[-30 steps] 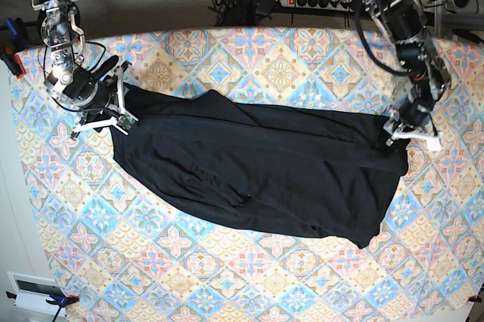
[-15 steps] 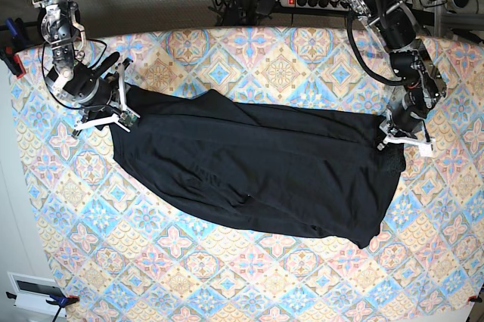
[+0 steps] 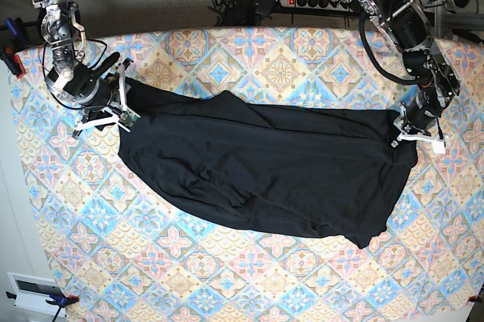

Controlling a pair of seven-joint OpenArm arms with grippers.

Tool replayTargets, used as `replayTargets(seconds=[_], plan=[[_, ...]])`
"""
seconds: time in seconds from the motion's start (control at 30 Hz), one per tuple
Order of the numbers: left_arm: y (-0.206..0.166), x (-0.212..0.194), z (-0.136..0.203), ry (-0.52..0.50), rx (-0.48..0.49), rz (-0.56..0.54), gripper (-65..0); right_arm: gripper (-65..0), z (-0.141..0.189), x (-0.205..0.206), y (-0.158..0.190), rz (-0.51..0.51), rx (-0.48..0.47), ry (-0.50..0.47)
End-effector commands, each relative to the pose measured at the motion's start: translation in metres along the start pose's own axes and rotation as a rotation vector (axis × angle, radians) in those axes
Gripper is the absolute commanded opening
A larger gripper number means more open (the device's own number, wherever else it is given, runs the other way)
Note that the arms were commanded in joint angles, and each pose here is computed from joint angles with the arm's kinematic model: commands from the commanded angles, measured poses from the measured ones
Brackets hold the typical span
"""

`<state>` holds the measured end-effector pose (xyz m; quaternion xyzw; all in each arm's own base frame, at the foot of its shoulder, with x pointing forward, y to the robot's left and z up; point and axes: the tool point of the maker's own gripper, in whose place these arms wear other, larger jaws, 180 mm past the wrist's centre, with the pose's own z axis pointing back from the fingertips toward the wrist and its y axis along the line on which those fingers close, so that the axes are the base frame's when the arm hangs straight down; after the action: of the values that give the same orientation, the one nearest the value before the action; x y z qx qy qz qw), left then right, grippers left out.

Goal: Layout the t-shirt on the table in an organized manner, then fold the t-shirt properly

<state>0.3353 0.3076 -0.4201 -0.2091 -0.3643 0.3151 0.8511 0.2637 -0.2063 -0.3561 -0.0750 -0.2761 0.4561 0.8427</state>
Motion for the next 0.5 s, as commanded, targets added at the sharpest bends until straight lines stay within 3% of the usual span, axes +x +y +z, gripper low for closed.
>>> replayTargets(seconds=[0.0, 0.2, 0.47], plan=[[-0.007, 0.016, 0.005, -0.018, -0.008, -0.033, -56.4, -45.6, 0.005, 0.004, -0.010, 0.014, -0.028, -0.012], [-0.019, 0.028, 0.021, -0.042, -0.015, -0.103, -40.0, -44.4, 0.002, 0.004, 0.005, 0.030, 0.012, -0.013], [-0.004, 0.025, 0.046, -0.039, -0.058, -0.064, -39.1, -42.3, -0.011, 0.015, 0.056, 0.118, 0.128, -0.041]])
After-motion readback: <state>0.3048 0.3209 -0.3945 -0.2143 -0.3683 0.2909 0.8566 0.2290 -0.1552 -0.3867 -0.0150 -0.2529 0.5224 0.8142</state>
